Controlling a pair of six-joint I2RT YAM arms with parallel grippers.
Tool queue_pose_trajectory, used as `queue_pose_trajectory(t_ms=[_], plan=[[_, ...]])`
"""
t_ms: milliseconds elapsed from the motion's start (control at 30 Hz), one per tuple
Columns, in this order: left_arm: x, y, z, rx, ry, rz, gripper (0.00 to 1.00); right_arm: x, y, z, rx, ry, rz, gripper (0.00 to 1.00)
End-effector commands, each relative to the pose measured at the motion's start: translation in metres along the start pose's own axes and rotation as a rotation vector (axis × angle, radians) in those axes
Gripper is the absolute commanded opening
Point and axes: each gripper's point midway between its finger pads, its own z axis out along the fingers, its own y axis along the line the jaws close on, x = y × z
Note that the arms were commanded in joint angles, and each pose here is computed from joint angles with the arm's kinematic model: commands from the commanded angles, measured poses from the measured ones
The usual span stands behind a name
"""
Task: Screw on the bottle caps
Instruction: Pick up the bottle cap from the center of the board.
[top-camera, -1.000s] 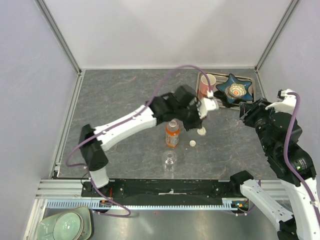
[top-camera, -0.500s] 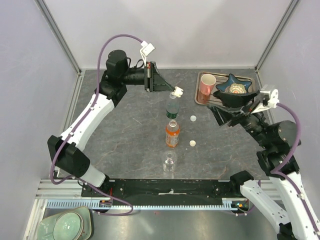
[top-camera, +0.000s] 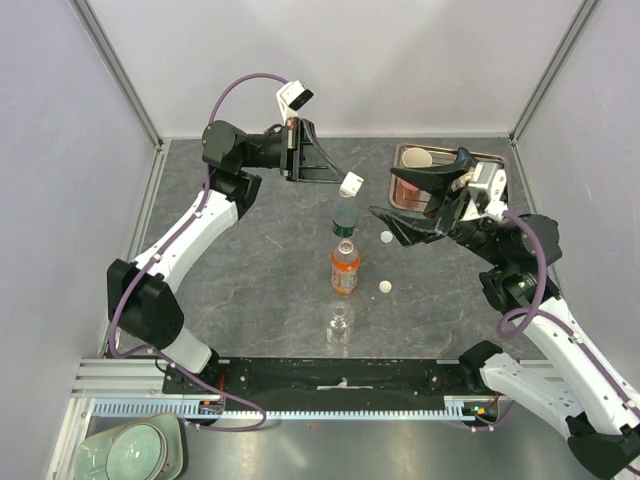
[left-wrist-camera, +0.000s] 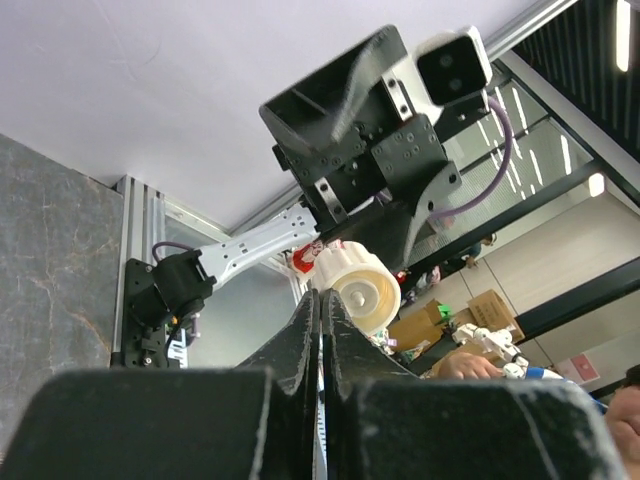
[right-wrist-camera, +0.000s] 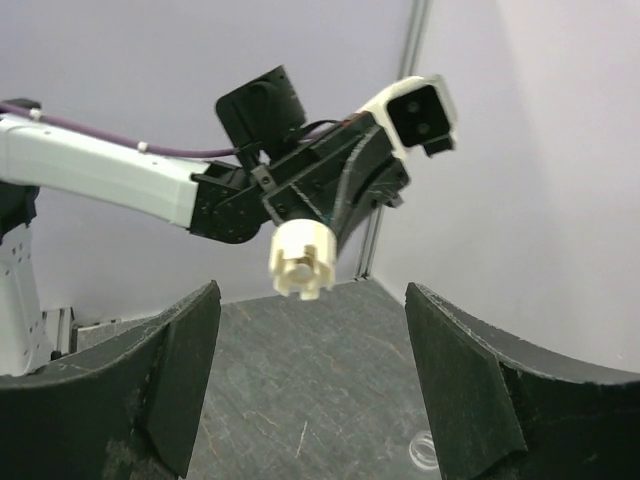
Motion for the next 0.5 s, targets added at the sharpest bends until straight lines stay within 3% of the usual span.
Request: queue_pose_trajectory(t_ms=[0, 267, 467], plan=[[0.001, 0.006, 0.001, 0.022, 0.008, -0.066, 0.02, -0.003, 0.009, 0.015, -0.025, -0.024, -0.159, 0.82], [0.001, 0.015, 0.003, 0.020, 0.006, -0.093, 0.02, 0.014, 0.012, 0.036, 0.071, 0.016, -0.313, 0.78], [0.004, 0.009, 0.001, 0.028, 0.008, -0.092, 0.02, 0.019, 0.010, 0.041, 0.104, 0.013, -0.315, 0.73]])
